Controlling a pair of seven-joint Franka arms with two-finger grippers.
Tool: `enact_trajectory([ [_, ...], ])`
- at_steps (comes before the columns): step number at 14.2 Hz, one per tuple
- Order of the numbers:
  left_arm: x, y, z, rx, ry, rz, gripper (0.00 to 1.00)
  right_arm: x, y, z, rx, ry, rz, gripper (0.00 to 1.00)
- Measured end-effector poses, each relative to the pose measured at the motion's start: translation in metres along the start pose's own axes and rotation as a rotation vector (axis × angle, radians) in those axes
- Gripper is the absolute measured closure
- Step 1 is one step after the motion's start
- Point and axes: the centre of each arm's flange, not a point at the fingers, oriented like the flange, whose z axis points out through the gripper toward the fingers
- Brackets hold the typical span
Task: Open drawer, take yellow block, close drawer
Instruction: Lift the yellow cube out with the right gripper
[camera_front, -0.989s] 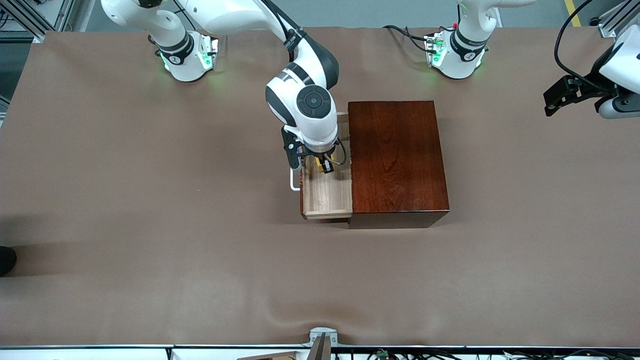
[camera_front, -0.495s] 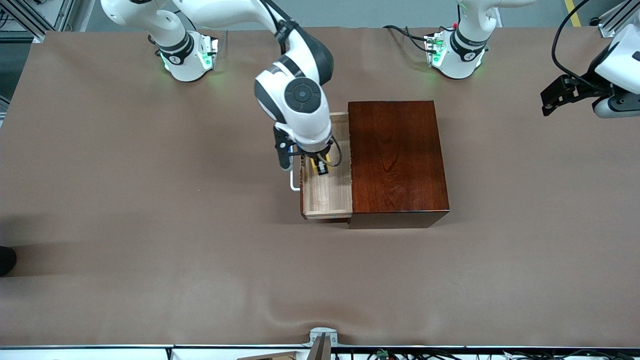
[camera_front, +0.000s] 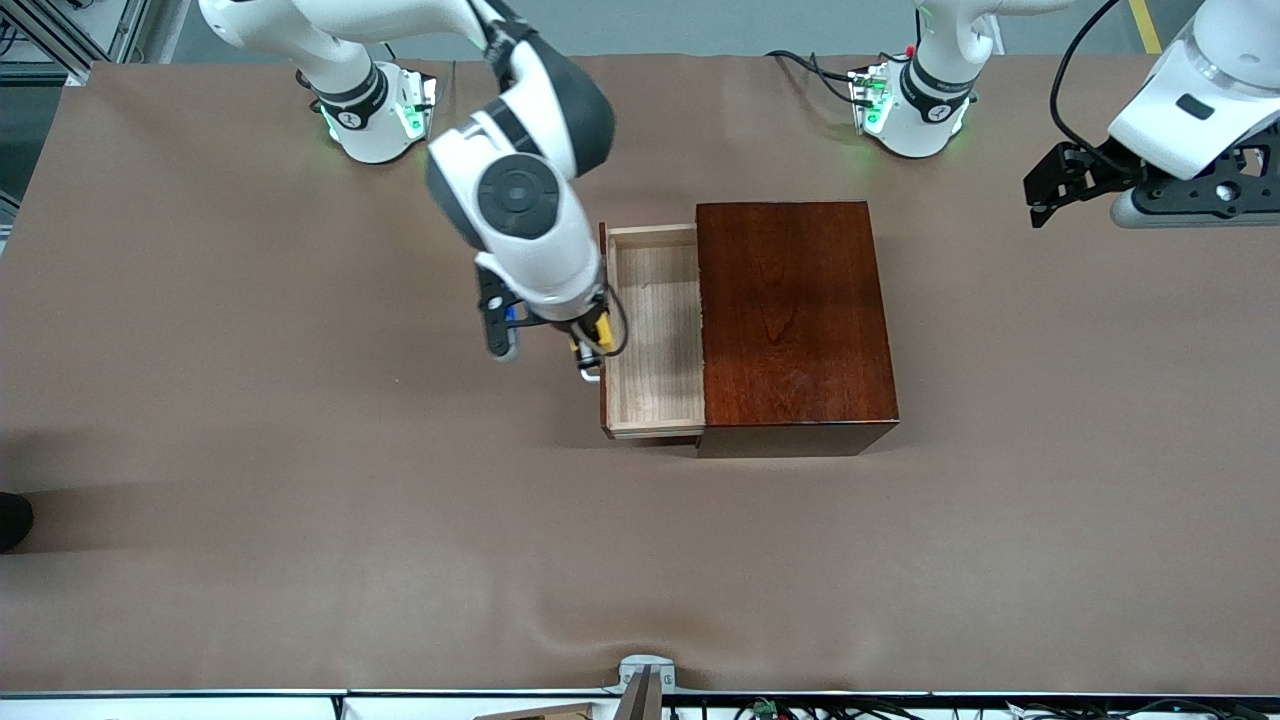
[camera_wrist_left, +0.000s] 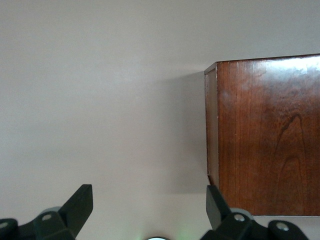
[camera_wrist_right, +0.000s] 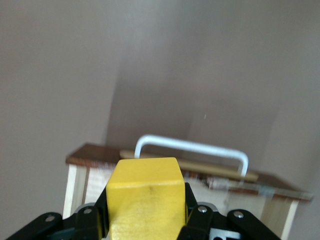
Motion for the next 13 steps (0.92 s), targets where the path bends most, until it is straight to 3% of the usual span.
enact_trajectory([
  [4, 0.005, -0.001, 0.004, -0.002, -0.007, -0.002, 0.0, 0.086, -0.021, -0.007, -0.034, -0.001, -0.177, 0.44],
  [7, 0.005, -0.001, 0.003, -0.002, -0.005, -0.003, 0.0, 0.143, -0.027, 0.016, -0.088, -0.012, -0.373, 0.44],
  [13, 0.002, 0.024, 0.0, -0.017, 0.0, 0.024, 0.0, 0.262, -0.017, 0.081, -0.2, -0.097, -0.837, 0.44],
])
